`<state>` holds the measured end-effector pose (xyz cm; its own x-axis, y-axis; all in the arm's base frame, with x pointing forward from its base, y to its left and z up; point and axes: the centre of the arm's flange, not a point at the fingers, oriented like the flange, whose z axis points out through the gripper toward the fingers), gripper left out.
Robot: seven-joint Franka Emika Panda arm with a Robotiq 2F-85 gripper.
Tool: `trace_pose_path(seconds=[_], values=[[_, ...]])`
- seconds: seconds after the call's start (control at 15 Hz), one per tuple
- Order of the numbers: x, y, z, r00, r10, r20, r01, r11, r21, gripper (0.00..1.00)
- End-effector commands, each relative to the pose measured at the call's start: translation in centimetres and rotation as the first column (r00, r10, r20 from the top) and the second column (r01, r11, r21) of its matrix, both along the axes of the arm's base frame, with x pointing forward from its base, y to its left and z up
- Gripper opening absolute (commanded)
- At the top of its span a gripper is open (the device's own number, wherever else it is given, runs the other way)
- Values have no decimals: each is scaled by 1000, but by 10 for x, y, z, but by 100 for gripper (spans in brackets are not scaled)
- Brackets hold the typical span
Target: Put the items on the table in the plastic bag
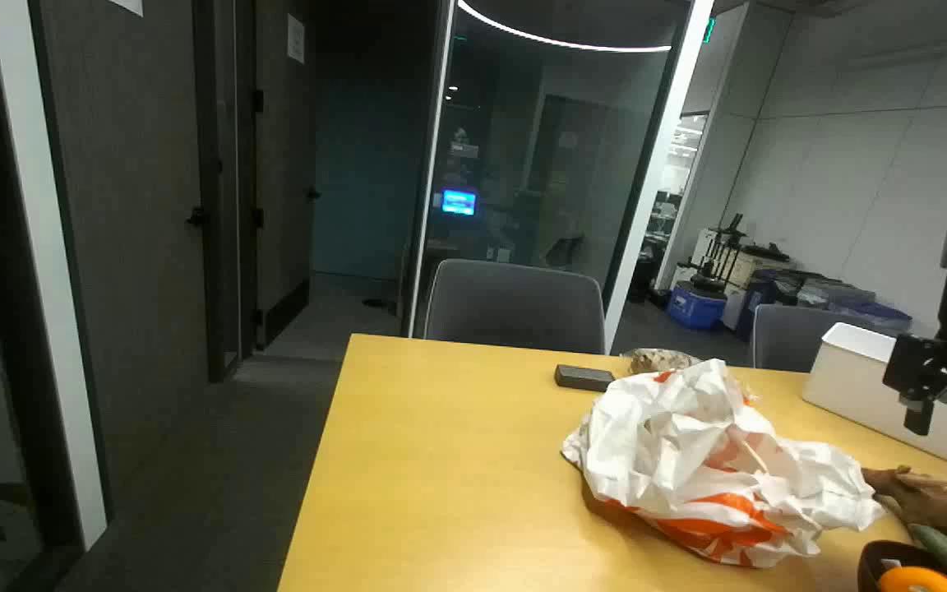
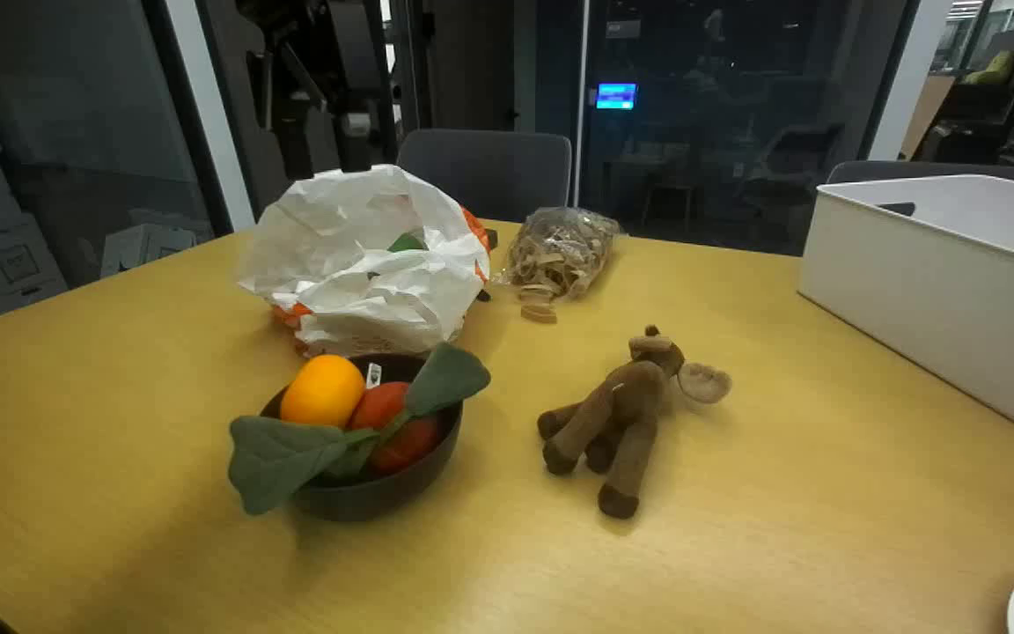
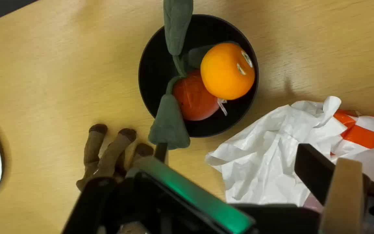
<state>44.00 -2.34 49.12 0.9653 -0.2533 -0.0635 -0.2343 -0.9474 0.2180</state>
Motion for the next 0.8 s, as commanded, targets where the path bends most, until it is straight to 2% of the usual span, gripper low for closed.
trace_pose_path(seconds=[0.0, 0.73], values=[[1, 0, 1, 1000, 0, 3, 0, 1000, 0, 100], [2, 1, 3, 1000, 4, 2, -4, 1000, -1, 100]])
